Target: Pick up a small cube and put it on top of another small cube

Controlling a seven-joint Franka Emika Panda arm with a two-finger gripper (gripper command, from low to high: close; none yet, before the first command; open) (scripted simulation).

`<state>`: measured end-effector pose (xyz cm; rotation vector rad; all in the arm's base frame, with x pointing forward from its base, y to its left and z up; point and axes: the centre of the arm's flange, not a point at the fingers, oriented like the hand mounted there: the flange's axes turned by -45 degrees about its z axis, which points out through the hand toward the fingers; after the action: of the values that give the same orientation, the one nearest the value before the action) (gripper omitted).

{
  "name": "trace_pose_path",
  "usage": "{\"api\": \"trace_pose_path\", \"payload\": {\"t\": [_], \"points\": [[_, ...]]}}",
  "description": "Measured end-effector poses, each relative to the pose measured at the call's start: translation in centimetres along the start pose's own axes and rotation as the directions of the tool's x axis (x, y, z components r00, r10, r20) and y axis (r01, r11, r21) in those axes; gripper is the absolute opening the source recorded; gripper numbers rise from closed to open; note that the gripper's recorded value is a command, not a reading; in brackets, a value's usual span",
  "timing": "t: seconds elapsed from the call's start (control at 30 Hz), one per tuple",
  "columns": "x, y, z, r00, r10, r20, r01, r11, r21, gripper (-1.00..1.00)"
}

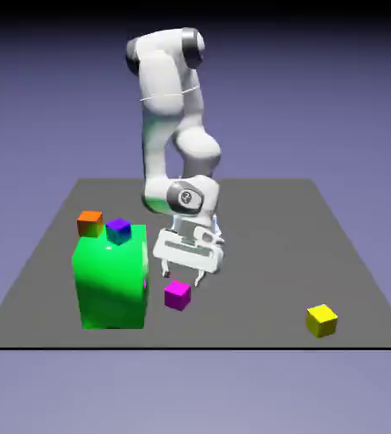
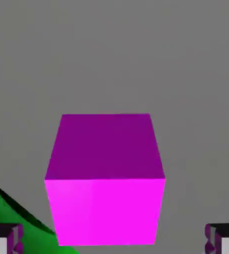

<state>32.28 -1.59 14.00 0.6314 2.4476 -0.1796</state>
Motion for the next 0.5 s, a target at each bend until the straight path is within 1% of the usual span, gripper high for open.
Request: {"api": "trace_pose_path", "payload": {"t": [0.13,0.17,0.23,0.5], "points": [[1.2,-0.2,2.7,1.0,-0.008,-0.011,0.008,1.0,0.015,0.0],[1.2,-0.2,2.7,1.0,-0.008,-0.011,0.008,1.0,0.016,-1.0],[1.2,-0.2,2.7,1.0,-0.008,-0.012,0.008,1.0,0.016,-1.0],[-0.3,0.0,-2.4,1.0,-0.002,-0.001,0.002,1.0,0.002,-1.0]]}}
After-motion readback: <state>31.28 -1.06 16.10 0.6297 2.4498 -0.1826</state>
